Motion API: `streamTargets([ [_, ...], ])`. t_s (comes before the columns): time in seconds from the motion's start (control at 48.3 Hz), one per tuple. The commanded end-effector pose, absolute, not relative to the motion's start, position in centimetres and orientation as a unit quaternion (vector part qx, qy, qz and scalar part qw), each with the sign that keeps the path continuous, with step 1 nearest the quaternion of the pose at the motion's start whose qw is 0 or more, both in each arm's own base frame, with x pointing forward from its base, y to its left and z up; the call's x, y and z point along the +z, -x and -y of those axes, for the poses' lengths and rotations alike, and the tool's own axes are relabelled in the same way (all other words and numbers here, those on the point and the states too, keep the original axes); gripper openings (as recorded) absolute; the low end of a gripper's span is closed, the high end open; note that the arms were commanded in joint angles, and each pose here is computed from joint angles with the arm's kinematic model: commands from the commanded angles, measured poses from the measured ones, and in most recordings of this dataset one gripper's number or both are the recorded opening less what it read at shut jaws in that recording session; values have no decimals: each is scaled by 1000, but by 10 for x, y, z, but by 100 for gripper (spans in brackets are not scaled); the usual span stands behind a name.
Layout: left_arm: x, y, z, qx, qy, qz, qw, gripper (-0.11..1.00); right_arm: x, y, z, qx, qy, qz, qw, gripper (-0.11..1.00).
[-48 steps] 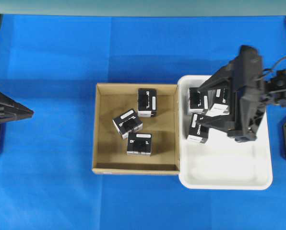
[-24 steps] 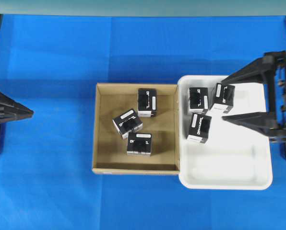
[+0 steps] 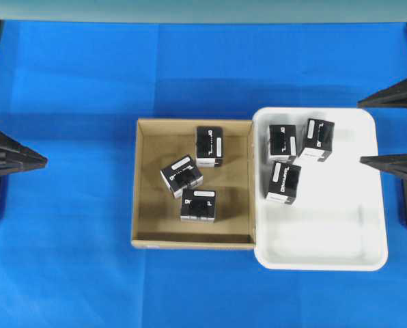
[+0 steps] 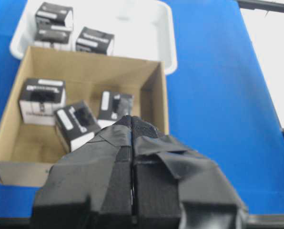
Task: Pick a box that is randomly placed inside the cardboard box.
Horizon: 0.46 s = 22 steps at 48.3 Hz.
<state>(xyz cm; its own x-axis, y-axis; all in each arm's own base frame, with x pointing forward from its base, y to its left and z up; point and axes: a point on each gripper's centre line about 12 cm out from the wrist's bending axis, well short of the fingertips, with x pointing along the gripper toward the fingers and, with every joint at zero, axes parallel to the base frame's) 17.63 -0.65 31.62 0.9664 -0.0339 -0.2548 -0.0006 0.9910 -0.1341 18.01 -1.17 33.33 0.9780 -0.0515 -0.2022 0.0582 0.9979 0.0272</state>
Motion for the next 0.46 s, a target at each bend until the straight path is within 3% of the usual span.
streamTargets([
  [0.0,325,-177,6,-8,66,-119,991,-7,337,-178,11,-27,-18,-92,995,97],
  [0.435,324,-178,6,-7,70,-121,990,-7,331,-167,10,-25,-26,-84,996,97],
])
